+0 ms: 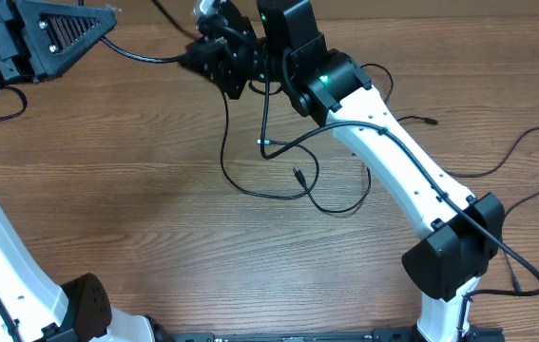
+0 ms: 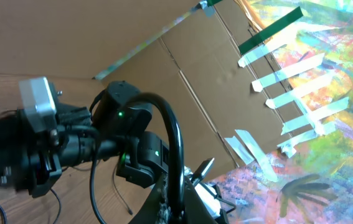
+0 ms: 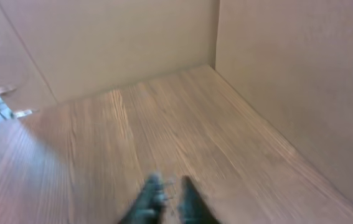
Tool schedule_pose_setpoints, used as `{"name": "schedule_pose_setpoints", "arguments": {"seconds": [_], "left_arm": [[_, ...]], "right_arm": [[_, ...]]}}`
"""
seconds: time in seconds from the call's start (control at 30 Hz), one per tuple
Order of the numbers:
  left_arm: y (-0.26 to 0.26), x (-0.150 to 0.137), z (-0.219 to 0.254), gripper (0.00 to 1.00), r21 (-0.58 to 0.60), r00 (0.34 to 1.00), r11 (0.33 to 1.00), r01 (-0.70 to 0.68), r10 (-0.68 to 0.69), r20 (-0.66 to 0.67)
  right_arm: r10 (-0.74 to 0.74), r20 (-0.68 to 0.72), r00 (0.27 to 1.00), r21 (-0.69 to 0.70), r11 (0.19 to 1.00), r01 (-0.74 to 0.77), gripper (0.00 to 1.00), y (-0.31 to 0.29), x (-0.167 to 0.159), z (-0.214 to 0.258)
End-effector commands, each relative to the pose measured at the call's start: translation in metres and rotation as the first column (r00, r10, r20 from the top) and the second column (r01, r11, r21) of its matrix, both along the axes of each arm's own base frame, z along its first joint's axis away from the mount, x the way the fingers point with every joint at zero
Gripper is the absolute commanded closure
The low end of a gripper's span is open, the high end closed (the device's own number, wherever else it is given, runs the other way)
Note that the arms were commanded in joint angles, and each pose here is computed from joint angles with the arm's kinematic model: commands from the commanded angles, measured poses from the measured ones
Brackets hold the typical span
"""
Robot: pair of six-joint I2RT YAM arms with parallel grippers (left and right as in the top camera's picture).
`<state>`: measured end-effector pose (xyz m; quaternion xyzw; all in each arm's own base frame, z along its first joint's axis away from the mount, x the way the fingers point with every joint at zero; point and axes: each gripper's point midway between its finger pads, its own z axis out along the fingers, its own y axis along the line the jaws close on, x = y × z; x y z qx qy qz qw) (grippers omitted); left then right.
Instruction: Untangle cables
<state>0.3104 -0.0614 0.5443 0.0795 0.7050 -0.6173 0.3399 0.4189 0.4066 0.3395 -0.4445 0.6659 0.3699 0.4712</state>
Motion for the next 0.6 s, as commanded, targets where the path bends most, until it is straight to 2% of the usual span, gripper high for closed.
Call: {"name": "schedule_pose_setpoints", "arguments": {"seconds": [0.0, 0.13, 0.17, 0.2, 0.23, 0.27, 0.3, 0.37, 0.4, 0.47, 0.5, 0.57], "left_arm": [[-0.009, -0.017, 0.012, 0.96, 0.021, 0.997, 0.999, 0.025, -0.027, 0.077], [-0.004, -0.005, 0.001, 0.94, 0.091, 0.992, 0.994, -0.065, 0.054, 0.116], [0.000, 0.004, -0.007, 0.82, 0.152, 0.984, 0.979, -0.136, 0.115, 0.139], [0.005, 0.014, -0.019, 0.64, 0.227, 0.971, 0.949, -0.218, 0.187, 0.151], [0.012, 0.025, -0.033, 0.41, 0.308, 0.954, 0.905, -0.294, 0.257, 0.157], [0.021, 0.035, -0.049, 0.20, 0.413, 0.927, 0.830, -0.375, 0.333, 0.172], [0.031, 0.044, -0.066, 0.11, 0.519, 0.897, 0.735, -0.437, 0.398, 0.192], [0.043, 0.056, -0.089, 0.07, 0.673, 0.844, 0.543, -0.501, 0.477, 0.244], [0.042, 0.060, -0.095, 0.06, 0.721, 0.832, 0.469, -0.510, 0.481, 0.276], [0.033, 0.065, -0.101, 0.06, 0.775, 0.824, 0.364, -0.516, 0.457, 0.335], [0.026, 0.068, -0.103, 0.01, 0.791, 0.816, 0.314, -0.525, 0.449, 0.363], [0.013, 0.073, -0.103, 0.00, 0.800, 0.810, 0.268, -0.537, 0.429, 0.400]], "right_arm": [[-0.027, -0.085, 0.996, 0.013, 1.000, 0.028, 0.96, 0.002, 0.001, -0.006], [-0.195, -0.159, 0.968, -0.091, 0.979, 0.182, 0.96, -0.033, 0.023, -0.029], [-0.254, -0.177, 0.951, -0.129, 0.964, 0.233, 0.96, -0.047, 0.029, -0.034], [-0.320, -0.188, 0.929, -0.169, 0.942, 0.290, 0.96, -0.064, 0.035, -0.039], [-0.386, -0.192, 0.902, -0.205, 0.915, 0.347, 0.96, -0.080, 0.041, -0.042], [-0.455, -0.183, 0.871, -0.247, 0.879, 0.408, 0.96, -0.099, 0.046, -0.043], [-0.514, -0.164, 0.842, -0.276, 0.843, 0.461, 0.96, -0.118, 0.050, -0.040], [-0.611, -0.111, 0.784, -0.303, 0.772, 0.558, 0.96, -0.150, 0.057, -0.024], [-0.657, -0.073, 0.750, -0.299, 0.732, 0.612, 0.96, -0.167, 0.060, -0.009], [-0.732, 0.002, 0.681, -0.253, 0.659, 0.708, 0.96, -0.196, 0.063, 0.031], [-0.769, 0.043, 0.638, -0.207, 0.618, 0.759, 0.96, -0.211, 0.063, 0.059], [-0.817, 0.098, 0.568, -0.112, 0.558, 0.822, 0.96, -0.233, 0.060, 0.106]]}}
